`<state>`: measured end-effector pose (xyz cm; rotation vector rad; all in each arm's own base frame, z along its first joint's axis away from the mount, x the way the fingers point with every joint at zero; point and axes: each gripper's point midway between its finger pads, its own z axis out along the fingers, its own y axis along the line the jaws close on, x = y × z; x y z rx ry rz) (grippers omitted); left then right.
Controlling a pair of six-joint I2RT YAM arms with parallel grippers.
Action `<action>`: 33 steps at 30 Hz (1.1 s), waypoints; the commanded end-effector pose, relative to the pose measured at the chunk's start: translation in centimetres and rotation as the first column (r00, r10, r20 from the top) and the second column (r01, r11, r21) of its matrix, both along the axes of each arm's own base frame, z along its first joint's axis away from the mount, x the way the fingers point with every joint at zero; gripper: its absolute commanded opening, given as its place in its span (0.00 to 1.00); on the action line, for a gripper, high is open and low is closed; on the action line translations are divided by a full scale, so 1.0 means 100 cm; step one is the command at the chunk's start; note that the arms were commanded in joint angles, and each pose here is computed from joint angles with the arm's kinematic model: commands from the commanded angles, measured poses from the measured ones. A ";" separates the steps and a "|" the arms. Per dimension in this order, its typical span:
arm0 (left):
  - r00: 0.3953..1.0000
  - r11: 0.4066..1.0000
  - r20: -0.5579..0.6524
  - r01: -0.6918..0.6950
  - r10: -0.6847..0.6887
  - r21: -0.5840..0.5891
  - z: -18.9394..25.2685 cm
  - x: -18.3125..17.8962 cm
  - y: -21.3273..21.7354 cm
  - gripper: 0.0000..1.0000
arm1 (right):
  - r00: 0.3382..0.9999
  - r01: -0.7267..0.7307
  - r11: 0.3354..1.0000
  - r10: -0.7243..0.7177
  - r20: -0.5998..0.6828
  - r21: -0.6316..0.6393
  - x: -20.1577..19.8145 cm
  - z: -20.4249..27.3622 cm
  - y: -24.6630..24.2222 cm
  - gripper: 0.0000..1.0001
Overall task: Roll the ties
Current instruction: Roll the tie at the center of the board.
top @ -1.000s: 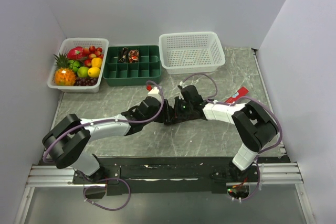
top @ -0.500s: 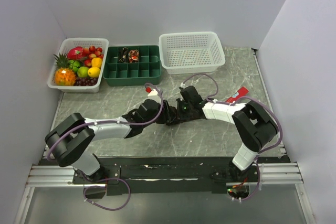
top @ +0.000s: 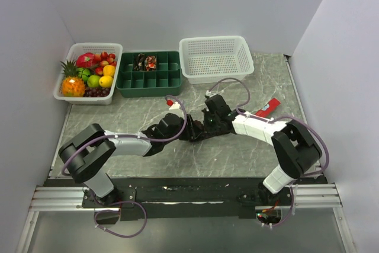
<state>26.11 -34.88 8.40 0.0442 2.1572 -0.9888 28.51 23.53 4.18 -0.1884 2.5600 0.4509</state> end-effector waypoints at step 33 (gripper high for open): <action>0.999 0.999 -0.008 0.032 -0.032 -0.007 0.010 0.001 -0.019 0.52 | 0.997 0.047 0.995 -0.042 0.057 -0.091 0.016 0.009 -0.012 0.00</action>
